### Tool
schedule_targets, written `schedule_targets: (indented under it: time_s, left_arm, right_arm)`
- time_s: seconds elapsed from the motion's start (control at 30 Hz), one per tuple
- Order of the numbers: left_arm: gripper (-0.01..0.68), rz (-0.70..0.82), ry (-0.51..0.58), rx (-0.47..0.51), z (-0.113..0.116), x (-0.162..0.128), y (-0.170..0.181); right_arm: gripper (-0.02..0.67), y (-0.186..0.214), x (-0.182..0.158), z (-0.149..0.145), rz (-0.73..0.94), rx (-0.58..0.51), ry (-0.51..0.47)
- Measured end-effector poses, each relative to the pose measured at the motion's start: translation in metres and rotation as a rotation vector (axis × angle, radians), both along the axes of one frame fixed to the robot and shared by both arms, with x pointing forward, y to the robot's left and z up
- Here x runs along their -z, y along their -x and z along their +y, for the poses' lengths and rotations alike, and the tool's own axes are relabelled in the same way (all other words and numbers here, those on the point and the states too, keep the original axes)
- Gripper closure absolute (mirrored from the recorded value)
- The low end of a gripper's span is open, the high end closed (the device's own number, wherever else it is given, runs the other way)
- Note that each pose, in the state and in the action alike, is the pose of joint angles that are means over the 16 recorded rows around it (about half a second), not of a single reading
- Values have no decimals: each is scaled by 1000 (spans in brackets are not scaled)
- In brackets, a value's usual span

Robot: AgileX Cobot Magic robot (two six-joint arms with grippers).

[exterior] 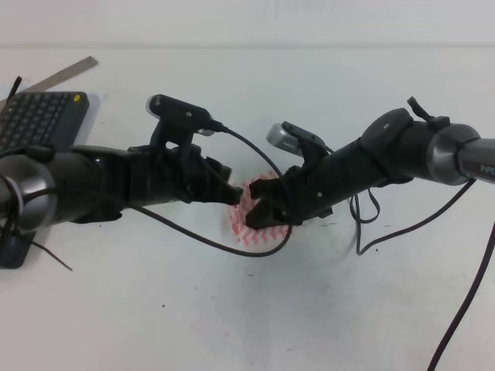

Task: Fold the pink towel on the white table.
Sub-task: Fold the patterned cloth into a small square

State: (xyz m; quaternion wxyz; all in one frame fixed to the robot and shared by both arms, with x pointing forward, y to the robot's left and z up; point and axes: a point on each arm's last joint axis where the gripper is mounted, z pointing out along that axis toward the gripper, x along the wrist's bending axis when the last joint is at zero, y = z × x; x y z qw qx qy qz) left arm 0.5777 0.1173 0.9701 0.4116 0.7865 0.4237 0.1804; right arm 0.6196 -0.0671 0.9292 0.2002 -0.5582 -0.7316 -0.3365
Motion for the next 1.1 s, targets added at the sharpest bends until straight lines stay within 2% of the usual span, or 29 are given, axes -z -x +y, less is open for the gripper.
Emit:
schedule_targets:
  time_s: [0.37,1.1]
  left_arm:
    - [664,16,28,31,-4,2,1]
    - [664,49,42,-22,-1,10,-2]
  right_arm:
    - [650,-4,-9,1,-18,-20,-6]
    - [650,-10,-17,-7,-26,-45,12]
